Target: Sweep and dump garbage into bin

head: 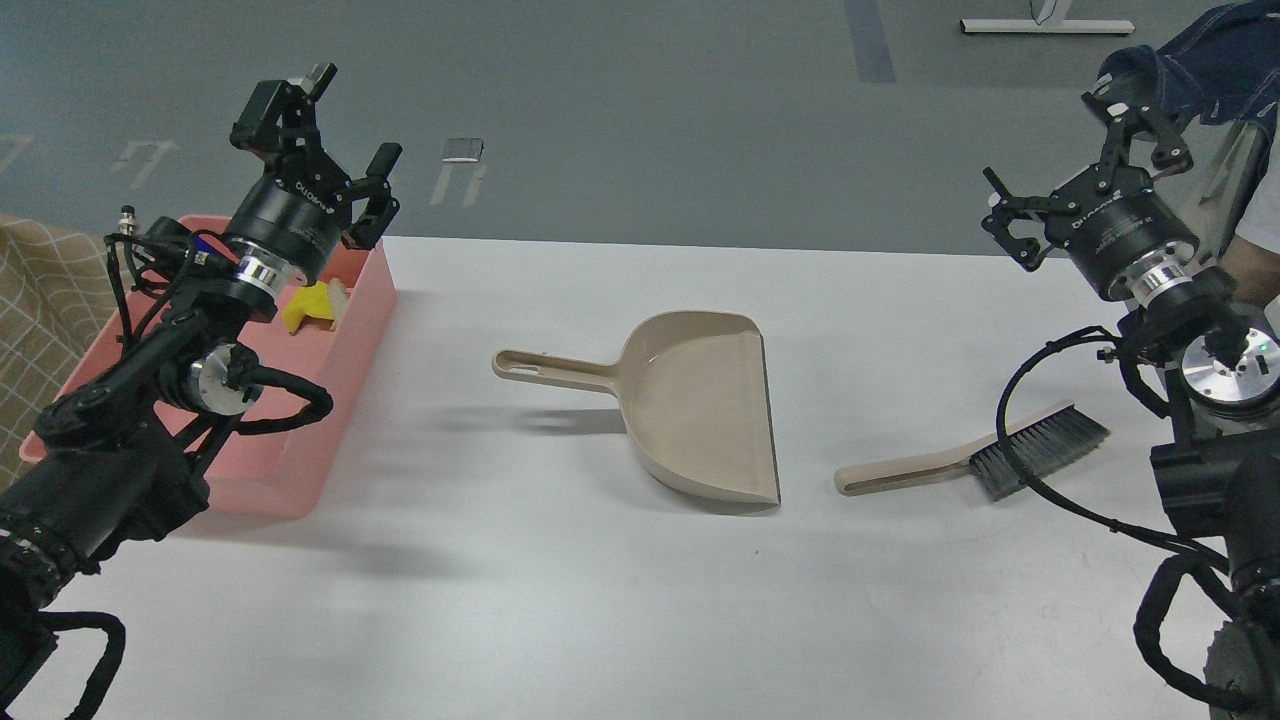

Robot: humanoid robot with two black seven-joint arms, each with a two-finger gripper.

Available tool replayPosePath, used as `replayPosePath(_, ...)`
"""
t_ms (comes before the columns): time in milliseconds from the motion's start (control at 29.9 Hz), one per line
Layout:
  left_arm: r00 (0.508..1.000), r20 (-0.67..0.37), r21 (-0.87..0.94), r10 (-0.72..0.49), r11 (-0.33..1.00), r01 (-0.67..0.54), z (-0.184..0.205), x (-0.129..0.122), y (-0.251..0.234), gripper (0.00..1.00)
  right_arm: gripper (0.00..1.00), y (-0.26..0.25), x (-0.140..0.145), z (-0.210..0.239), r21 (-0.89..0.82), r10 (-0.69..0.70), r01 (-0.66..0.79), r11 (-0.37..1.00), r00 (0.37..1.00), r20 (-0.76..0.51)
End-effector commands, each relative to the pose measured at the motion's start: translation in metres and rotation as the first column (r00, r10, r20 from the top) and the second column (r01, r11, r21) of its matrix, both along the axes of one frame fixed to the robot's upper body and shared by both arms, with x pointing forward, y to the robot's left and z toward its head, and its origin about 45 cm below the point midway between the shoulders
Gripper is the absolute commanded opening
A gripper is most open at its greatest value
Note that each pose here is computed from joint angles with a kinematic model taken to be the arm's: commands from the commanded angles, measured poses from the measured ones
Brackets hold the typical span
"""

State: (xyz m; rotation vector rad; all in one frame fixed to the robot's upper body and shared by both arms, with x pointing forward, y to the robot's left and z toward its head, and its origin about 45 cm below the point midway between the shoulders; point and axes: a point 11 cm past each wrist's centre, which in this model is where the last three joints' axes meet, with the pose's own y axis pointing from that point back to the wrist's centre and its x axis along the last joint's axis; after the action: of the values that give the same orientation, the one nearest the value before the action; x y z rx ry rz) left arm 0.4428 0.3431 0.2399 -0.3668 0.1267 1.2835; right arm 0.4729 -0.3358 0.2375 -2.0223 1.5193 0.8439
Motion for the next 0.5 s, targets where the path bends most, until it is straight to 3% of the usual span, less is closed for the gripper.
replayPosePath(0, 1.000, -0.019, -0.021, 0.020, 1.000, -0.020, 0.003, 0.006, -0.003, 0.98, 1.00, -0.003, 0.006, -0.009, 0.034, -0.075, 0.075, 0.997, 0.997, 0.007)
replayPosePath(234, 0.999, -0.015, -0.062, 0.045, 0.997, -0.046, 0.007, 0.010, -0.002, 0.98, 1.00, 0.005, 0.009, -0.014, 0.030, -0.100, 0.099, 0.995, 0.995, 0.024)
replayPosePath(468, 1.000, -0.005, -0.101, 0.014, 0.995, -0.015, 0.009, 0.014, -0.022, 0.98, 1.00, 0.002, 0.018, 0.011, 0.035, -0.105, 0.103, 0.994, 0.992, 0.073)
